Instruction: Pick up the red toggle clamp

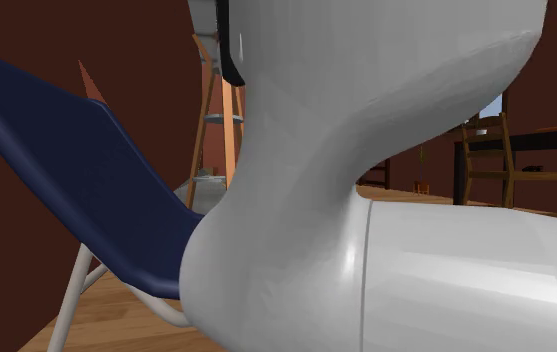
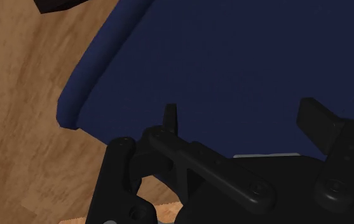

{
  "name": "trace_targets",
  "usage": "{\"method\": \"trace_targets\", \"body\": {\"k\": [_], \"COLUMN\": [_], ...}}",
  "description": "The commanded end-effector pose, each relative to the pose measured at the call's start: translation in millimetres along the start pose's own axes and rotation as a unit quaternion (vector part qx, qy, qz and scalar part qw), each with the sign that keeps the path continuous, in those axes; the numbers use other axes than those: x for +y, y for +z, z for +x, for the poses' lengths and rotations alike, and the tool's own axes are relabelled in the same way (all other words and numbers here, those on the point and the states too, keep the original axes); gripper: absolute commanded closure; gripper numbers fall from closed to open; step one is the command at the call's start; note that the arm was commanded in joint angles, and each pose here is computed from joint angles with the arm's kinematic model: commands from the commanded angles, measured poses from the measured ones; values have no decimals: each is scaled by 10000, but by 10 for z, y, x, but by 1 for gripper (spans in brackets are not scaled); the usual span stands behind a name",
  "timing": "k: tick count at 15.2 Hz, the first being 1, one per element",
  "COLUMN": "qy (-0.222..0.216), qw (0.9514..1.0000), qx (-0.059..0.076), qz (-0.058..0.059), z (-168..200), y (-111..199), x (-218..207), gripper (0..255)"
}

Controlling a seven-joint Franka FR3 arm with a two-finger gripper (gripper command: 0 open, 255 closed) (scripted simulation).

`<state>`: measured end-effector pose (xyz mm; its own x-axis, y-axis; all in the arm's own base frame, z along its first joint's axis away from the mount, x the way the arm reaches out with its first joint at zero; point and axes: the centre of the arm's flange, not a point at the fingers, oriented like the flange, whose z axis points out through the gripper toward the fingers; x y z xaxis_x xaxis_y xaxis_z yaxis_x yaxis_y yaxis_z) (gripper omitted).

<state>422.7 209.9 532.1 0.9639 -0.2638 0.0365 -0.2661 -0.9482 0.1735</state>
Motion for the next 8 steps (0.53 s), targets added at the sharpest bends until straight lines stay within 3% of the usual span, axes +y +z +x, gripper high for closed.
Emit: {"method": "trace_targets", "body": {"k": [1, 8], "qy": [131, 545], "qw": [9999, 9982], "qx": [24, 107], "qz": [-39, -212], "z": [108, 534], "y": [16, 119], "x": [-284, -1141], "gripper": [0, 0]}}
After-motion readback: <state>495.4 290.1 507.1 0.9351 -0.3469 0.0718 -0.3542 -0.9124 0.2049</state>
